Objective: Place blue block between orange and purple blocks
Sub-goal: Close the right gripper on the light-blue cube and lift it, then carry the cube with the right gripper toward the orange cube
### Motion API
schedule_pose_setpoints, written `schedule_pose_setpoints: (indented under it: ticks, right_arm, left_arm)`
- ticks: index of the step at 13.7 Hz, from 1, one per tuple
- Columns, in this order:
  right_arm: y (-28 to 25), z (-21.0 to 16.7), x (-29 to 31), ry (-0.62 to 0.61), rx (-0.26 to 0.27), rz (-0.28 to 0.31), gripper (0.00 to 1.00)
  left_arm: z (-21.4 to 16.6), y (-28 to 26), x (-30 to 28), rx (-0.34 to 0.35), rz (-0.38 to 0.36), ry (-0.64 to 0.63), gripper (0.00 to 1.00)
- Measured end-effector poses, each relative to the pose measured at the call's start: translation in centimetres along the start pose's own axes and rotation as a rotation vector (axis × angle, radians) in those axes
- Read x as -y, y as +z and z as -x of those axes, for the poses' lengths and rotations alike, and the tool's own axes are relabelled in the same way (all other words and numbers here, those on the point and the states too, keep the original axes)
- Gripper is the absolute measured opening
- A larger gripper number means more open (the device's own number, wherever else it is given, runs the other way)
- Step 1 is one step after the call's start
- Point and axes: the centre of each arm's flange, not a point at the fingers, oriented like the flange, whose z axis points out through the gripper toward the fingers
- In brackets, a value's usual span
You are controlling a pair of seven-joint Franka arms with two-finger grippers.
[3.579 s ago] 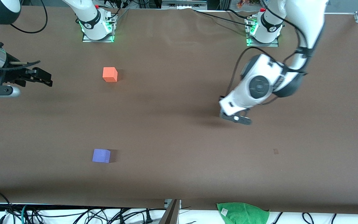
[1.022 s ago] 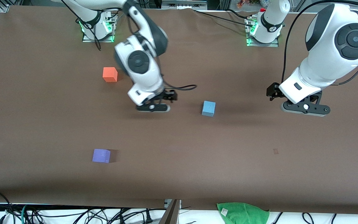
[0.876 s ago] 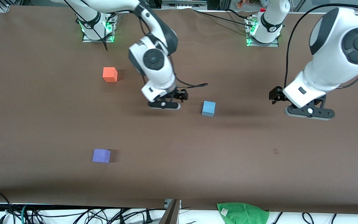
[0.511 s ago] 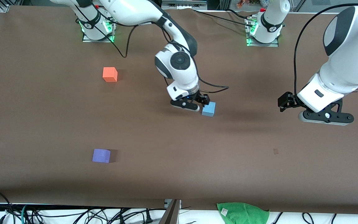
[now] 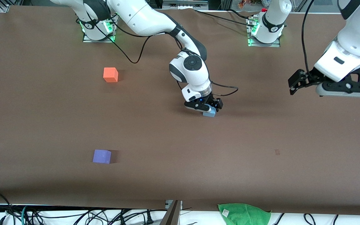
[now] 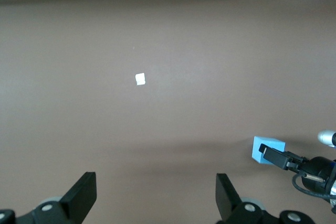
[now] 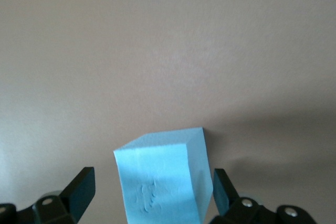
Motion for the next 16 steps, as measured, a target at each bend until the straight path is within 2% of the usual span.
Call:
schedule_pose_setpoints:
  ticks: [5,8,10,11,13,16]
  right_arm:
    - [1.0,0.5,-0.3,-0.014,-0.015,0.007,0.96]
    - [1.0,0.3,-0.3,-0.03,-0.032,0.011,0.63]
    - [0.8,-0.1,-0.2,-0.032,-0.041,0.01,0.59]
    - [0.5,-0.4,-0.1,-0.032,-0.043,0.02,0.55]
    - [-1.4,-2.5,0.1,-0.052,-0.043,0.064,0.55]
    - [-7.3,-8.4,-0.6,-0.123,-0.006,0.158,0.55]
  left_arm:
    - [0.0,1.3,0.9,0.025,-0.005,-0.017,1.0]
    - [0.1,1.6,1.7,0.043,-0.008,-0.029,1.0]
    - [0.0,1.8,1.6,0.051,-0.002,-0.03,1.0]
    - [-0.1,2.0,1.5,0.054,0.002,-0.03,1.0]
    - [-0.5,2.4,1.5,0.066,0.002,-0.03,1.0]
    - [-0.7,2.4,1.5,0.068,0.002,-0.03,1.0]
